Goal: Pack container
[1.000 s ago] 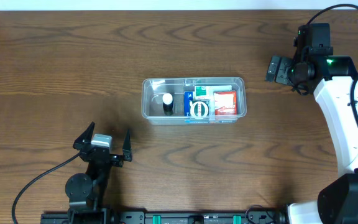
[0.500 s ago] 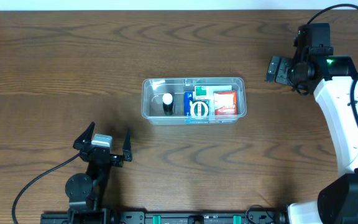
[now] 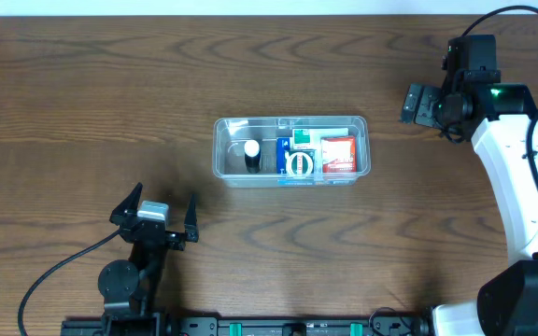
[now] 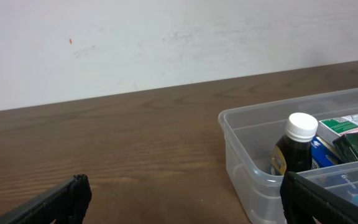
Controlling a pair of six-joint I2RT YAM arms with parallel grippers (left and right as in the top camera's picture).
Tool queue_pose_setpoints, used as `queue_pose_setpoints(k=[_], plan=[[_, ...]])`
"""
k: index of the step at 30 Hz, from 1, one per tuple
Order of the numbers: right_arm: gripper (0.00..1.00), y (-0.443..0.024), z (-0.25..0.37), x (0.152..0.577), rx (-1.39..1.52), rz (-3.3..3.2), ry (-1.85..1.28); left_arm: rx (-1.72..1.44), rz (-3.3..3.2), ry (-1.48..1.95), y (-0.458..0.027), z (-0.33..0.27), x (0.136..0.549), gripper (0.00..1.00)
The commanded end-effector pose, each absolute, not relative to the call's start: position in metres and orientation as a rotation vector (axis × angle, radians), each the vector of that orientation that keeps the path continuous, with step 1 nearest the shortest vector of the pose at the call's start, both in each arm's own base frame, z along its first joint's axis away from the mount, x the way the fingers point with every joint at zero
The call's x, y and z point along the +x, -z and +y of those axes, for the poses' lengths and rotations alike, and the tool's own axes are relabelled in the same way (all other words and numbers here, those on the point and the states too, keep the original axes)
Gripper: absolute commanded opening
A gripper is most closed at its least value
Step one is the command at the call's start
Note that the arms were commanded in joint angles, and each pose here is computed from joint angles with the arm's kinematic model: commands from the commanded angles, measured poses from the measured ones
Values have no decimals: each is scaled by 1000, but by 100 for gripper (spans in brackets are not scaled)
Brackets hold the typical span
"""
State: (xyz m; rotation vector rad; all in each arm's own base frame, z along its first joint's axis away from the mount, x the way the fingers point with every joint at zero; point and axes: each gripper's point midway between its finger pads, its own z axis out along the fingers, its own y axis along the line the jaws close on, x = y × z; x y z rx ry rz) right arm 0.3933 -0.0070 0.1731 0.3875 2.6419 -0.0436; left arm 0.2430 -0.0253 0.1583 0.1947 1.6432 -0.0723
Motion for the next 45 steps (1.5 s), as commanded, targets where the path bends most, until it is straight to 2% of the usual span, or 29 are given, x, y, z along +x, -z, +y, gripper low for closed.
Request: queue_pose_setpoints(k=[1, 5, 9, 20, 29, 45], plan=[[99, -195, -10, 388, 381, 2582, 63, 200, 1689, 79, -143, -26, 242, 98], [99, -220, -7, 386, 288, 2441, 24, 200, 1689, 79, -143, -26, 242, 98], [99, -236, 10, 375, 17, 2265, -27, 200, 1689, 79, -143, -26, 242, 98], [99, -246, 29, 299, -308, 1749, 30, 200, 1689, 79, -143, -26, 242, 98], [99, -215, 47, 253, -418, 1532, 0, 200, 1689, 79, -143, -26, 242, 98], [99, -159, 49, 240, -504, 1558, 46, 200, 1689, 79, -143, -26, 242, 98]])
